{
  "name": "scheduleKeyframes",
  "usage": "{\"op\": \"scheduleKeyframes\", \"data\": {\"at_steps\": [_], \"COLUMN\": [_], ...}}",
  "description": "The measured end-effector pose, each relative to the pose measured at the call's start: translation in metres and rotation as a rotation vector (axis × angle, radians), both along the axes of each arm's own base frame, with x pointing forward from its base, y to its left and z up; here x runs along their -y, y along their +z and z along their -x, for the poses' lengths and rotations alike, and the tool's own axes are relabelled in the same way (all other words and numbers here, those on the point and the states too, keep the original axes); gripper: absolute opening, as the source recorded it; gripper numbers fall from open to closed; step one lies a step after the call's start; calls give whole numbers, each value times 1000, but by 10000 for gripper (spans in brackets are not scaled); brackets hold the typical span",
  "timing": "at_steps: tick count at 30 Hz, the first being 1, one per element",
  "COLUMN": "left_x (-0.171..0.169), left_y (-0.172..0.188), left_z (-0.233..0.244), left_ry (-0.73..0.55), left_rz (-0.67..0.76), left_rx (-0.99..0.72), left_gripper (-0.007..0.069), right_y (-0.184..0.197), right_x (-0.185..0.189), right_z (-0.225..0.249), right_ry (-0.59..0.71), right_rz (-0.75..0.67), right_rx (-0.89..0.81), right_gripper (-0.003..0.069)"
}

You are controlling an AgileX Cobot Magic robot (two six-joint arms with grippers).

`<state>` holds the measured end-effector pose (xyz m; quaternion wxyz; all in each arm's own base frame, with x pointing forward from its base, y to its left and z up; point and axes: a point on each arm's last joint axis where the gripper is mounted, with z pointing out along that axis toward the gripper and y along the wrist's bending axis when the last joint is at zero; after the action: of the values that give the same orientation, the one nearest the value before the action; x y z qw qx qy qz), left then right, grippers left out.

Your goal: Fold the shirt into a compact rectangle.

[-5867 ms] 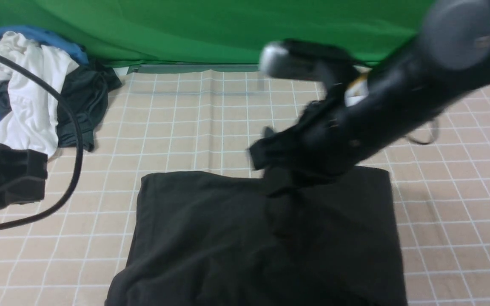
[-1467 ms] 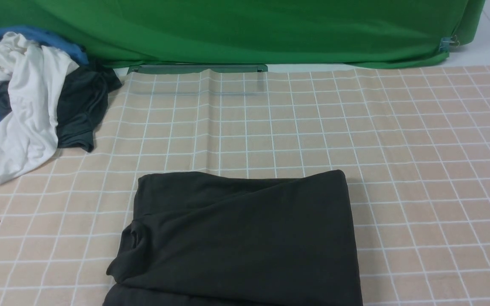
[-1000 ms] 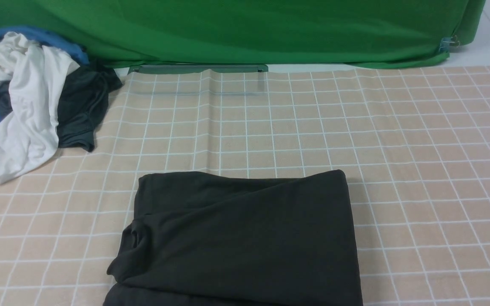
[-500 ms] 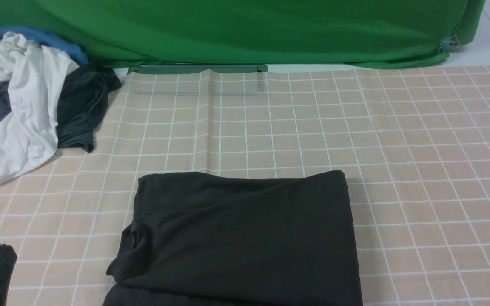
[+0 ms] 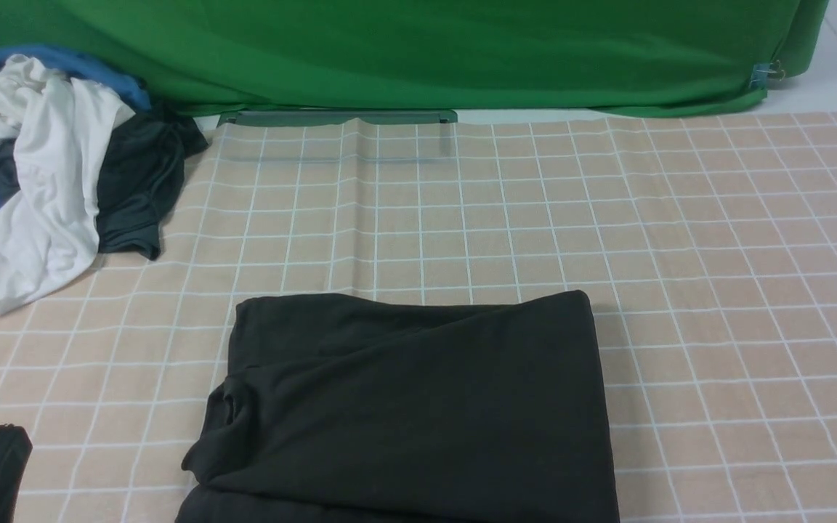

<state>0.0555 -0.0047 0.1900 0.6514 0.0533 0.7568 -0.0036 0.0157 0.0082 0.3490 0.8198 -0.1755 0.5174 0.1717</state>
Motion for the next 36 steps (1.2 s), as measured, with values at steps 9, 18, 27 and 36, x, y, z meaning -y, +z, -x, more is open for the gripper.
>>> {"op": "scheduleKeyframes", "data": {"at_steps": [9,18,27,36], "left_x": [0,0,0,0], "left_y": [0,0,0,0], "left_z": [0,0,0,0], "left_ry": [0,0,0,0], "left_rz": [0,-2,-2,-3], "left_rx": [0,0,0,0], "left_gripper": [19,19,19,20], "right_y": [0,-39,-138,-158], "right_x": [0,-6,-9,2], "right_z": [0,-17,-43,-44], "right_ry": [0,-72,-239,-396], "right_rz": [-1,44,139,158], "right_rx": [0,-149,-390,-553], "right_gripper": [237,237,237,237]}}
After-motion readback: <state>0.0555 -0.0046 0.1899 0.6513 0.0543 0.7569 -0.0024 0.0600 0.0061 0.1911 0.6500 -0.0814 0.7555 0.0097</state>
